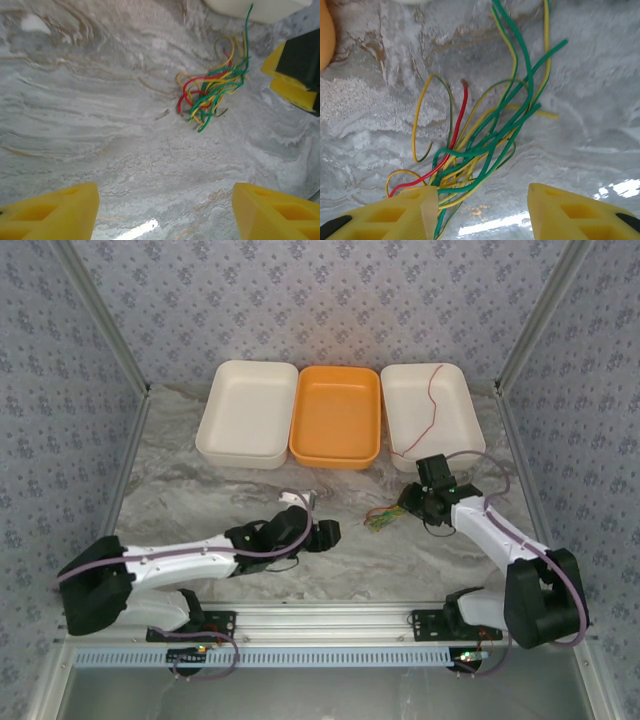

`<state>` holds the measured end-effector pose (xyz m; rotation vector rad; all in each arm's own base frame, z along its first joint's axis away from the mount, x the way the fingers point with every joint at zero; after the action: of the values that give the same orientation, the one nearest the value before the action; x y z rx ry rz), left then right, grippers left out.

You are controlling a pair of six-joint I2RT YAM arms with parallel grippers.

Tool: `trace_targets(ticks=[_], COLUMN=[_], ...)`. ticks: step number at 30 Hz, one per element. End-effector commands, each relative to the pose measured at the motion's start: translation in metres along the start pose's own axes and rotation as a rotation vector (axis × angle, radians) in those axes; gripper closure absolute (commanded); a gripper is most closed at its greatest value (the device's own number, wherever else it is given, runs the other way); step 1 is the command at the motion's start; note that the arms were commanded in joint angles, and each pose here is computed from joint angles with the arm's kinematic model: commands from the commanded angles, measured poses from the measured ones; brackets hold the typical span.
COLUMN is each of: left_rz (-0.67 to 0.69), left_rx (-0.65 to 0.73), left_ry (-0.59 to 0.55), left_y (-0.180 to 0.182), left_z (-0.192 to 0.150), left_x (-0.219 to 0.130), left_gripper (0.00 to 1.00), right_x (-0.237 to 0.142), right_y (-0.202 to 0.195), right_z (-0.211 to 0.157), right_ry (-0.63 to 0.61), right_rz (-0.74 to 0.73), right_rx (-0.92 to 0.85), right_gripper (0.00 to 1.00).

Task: Untangle the cables

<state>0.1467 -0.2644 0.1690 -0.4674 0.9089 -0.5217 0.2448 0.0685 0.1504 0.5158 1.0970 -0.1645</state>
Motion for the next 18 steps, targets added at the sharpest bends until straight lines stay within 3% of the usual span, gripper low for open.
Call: trace_targets(ticks=[1,6,13,16,18], left_rz=[-0.075,-0.081,-0.079,-0.071,-0.062], left_rx=[-0.025,0.018,0.050,0.056,0.059], left_ry=[0.013,0.050,0.054,0.037,0.024], left_y=[-0.015,-0.033,-0.043,-0.043,-0.041], left_z=[-0.005,-0.018,-0.022,-0.019,-0.017], left_x=[0.015,0.034,0.040,0.035,0.031], left_gripper=[0.31,0.34,0.35,0.35,0.35], right_x=[0.007,0.023,0.045,0.057,0.063], right_y=[0.008,-0.017,-0.019,-0.021,-0.021], right_z=[0.006,0.005,0.018,0.018,0.017], right_ry=[-0.017,-0.024,0.008,0.030,0.039], right_rz=[0.041,0.020,0.032,0.033,0.041], right_rx=[0.104,0.273,0.366,0.408,0.431], right_gripper=[0.47,0.48,0.49,0.54,0.62])
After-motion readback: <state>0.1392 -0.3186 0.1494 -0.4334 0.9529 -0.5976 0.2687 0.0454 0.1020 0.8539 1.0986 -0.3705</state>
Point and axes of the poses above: each hand's point on the last joint's axis, 136 mm out from that joint toward the fingers, its own x axis out along the fingers, its own y axis along the line the jaws close on, z = x × y, the point moved 9 cm from there along -x, back along the fingers, and after that the axes turned 1 degree about -x, right-handed, at the moved point
